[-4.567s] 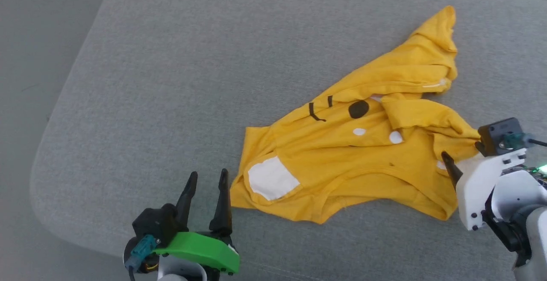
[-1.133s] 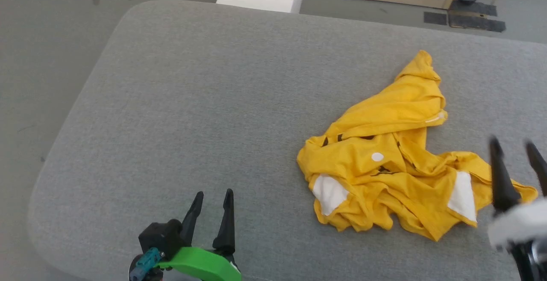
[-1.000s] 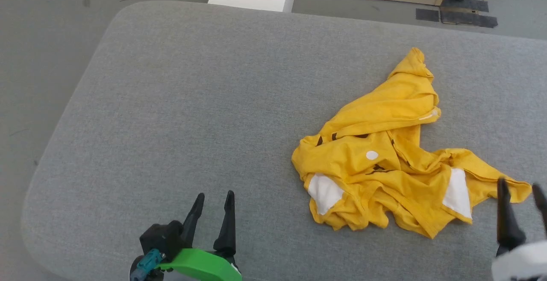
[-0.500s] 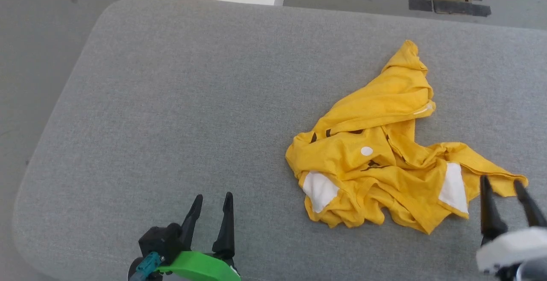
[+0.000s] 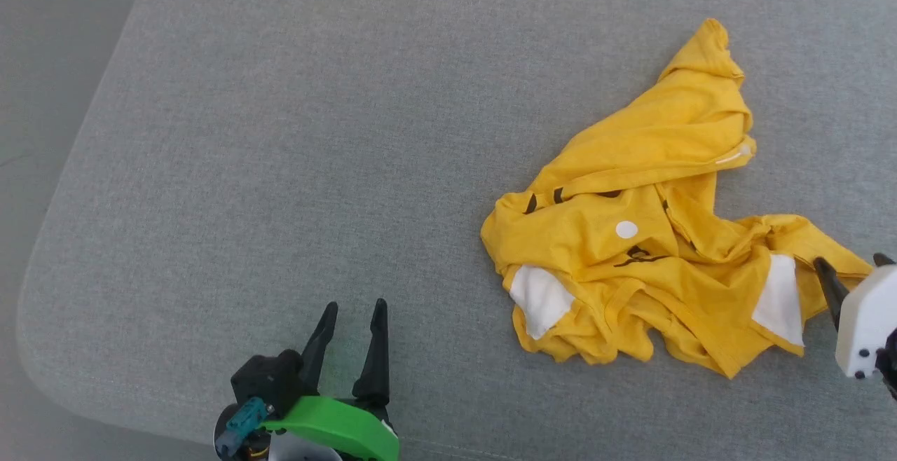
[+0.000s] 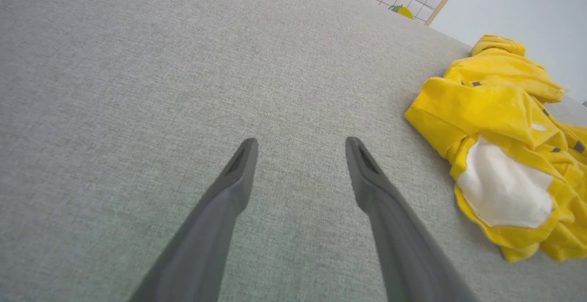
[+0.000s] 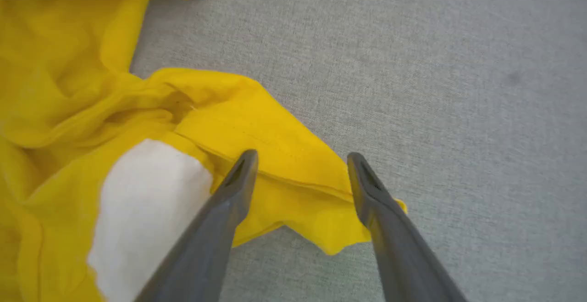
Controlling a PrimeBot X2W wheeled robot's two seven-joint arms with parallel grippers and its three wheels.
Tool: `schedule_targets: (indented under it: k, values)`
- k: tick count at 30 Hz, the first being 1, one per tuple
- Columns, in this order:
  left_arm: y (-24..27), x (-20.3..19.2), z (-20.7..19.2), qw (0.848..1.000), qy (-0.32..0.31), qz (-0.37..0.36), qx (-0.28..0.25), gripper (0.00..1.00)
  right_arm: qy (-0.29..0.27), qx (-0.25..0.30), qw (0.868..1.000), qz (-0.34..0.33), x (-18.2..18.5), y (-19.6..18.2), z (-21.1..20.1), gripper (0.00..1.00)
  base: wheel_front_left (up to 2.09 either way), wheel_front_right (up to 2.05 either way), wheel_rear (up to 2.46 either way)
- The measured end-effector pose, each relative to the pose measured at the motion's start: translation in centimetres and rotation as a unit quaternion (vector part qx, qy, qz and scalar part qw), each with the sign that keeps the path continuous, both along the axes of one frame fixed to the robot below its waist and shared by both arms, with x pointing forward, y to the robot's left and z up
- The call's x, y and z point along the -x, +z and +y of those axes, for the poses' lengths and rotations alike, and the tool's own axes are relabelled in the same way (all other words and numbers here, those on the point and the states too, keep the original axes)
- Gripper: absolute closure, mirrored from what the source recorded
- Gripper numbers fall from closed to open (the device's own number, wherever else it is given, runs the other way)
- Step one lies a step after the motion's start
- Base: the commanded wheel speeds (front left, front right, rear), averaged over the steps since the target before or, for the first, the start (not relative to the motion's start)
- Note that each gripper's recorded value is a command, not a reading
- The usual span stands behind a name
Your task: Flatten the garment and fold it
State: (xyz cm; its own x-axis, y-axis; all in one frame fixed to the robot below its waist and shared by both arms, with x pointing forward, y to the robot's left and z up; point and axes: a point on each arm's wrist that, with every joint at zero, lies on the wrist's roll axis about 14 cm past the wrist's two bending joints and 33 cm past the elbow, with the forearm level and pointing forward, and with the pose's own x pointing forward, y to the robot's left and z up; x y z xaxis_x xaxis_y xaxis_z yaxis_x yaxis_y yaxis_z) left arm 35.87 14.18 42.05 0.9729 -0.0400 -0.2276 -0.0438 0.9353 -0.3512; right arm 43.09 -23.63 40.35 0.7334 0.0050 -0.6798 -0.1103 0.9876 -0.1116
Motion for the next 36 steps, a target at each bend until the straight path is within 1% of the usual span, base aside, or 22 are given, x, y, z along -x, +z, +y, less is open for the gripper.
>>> schedule_targets:
  k: [3, 4, 5, 6, 7, 11, 16, 19, 20, 21, 22, 25, 28, 36]
  values:
    - [-0.3, -0.2, 0.1, 1.000, 0.000, 0.003, -0.003, 0.00, 0.008, -0.001, 1.000, 0.011, -0.9, -0.8, 0.3, 0.00, 0.00, 0.00, 0.00]
    - [-0.4, -0.3, 0.1, 1.000, -0.001, 0.004, -0.005, 0.00, 0.005, -0.007, 1.000, 0.016, -1.0, -1.2, 0.4, 0.27, 0.00, 0.00, 0.00]
    - [-0.4, -0.4, 0.1, 1.000, -0.002, 0.004, -0.006, 0.00, 0.000, -0.013, 1.000, 0.017, -1.2, -1.6, 0.4, 0.58, 0.00, 0.00, 0.00]
    - [-0.4, -0.5, 0.1, 1.000, -0.004, 0.003, -0.007, 0.00, -0.002, -0.015, 1.000, 0.019, -1.4, -1.8, 0.4, 0.71, 0.00, 0.00, 0.00]
    - [-0.4, -0.6, 0.0, 1.000, -0.004, 0.002, -0.009, 0.00, -0.004, -0.019, 1.000, 0.017, -1.6, -1.9, 0.4, 1.00, 0.00, 0.00, 0.00]
    - [-0.4, -0.7, 0.0, 1.000, -0.004, 0.000, -0.009, 0.00, -0.018, -0.035, 0.999, -0.002, -2.2, -1.5, 0.5, 1.00, 0.00, 0.00, 0.00]
    - [-0.2, -0.8, -0.3, 1.000, -0.009, -0.003, -0.007, 0.00, -0.029, -0.031, 0.998, -0.036, -2.9, 0.4, -0.7, 1.00, 0.00, 0.00, 0.00]
    - [0.0, -0.9, -0.6, 1.000, -0.014, -0.007, -0.006, 0.00, -0.025, -0.024, 0.998, -0.056, -3.3, 1.8, -1.0, 1.00, 0.00, 0.00, 0.00]
    - [0.1, -0.9, -0.7, 1.000, -0.015, -0.008, -0.005, 0.00, -0.023, -0.026, 0.998, -0.058, -3.4, 2.1, -0.8, 0.90, 0.00, 0.00, 0.00]
    - [0.1, -0.9, -0.8, 1.000, -0.016, -0.009, -0.005, 0.00, -0.022, -0.032, 0.998, -0.057, -3.3, 2.2, -0.7, 0.67, 0.00, 0.00, 0.00]
    - [0.2, -0.9, -0.8, 1.000, -0.017, -0.010, -0.004, 0.00, -0.021, -0.037, 0.998, -0.048, -3.1, 2.1, -0.4, 0.00, 0.00, 0.00, 0.00]
    - [0.3, -0.8, -0.9, 1.000, -0.019, -0.011, -0.003, 0.00, -0.007, -0.045, 0.999, -0.008, -1.9, 1.1, 0.6, 0.00, 0.00, 0.00, 0.00]
    - [0.2, -0.7, -0.9, 1.000, -0.019, -0.010, -0.003, 0.00, 0.012, -0.030, 0.999, 0.029, -0.7, -0.1, 0.9, 0.00, 0.00, 0.00, 0.00]
    - [-0.3, -0.5, -0.3, 1.000, -0.012, -0.001, -0.008, 0.00, 0.044, -0.014, 0.994, 0.095, 0.4, -2.5, 1.9, 0.00, 0.00, 0.00, 0.00]
